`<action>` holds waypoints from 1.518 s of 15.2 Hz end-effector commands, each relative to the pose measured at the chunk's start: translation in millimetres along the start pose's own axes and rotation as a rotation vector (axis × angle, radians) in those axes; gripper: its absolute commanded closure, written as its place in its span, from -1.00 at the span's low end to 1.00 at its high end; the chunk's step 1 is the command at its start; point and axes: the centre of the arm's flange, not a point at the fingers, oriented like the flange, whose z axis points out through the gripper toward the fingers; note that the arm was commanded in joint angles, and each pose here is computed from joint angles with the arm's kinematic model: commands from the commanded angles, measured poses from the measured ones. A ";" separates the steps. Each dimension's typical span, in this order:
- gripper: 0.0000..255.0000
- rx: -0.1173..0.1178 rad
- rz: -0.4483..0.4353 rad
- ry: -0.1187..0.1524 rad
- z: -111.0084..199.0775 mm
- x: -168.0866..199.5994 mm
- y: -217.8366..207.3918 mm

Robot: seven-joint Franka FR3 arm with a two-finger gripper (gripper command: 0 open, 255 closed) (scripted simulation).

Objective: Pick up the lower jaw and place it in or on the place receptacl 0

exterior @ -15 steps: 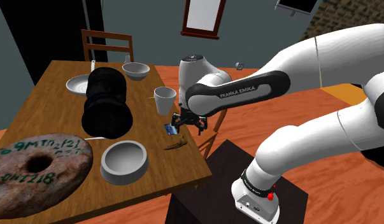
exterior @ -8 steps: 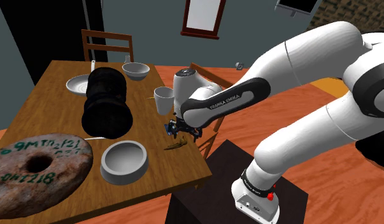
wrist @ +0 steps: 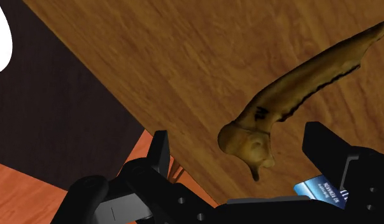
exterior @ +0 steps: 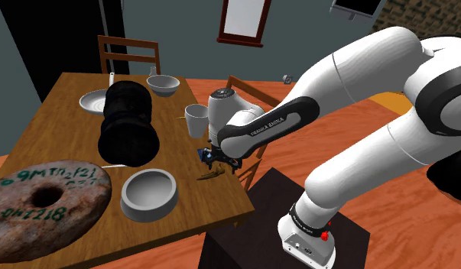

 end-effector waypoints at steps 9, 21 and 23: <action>1.00 0.000 0.000 0.000 0.0 -0.7 1.6; -1.00 0.186 0.770 -0.224 -13.1 -29.3 16.6; -1.00 0.186 0.770 -0.224 -2.9 -30.6 14.0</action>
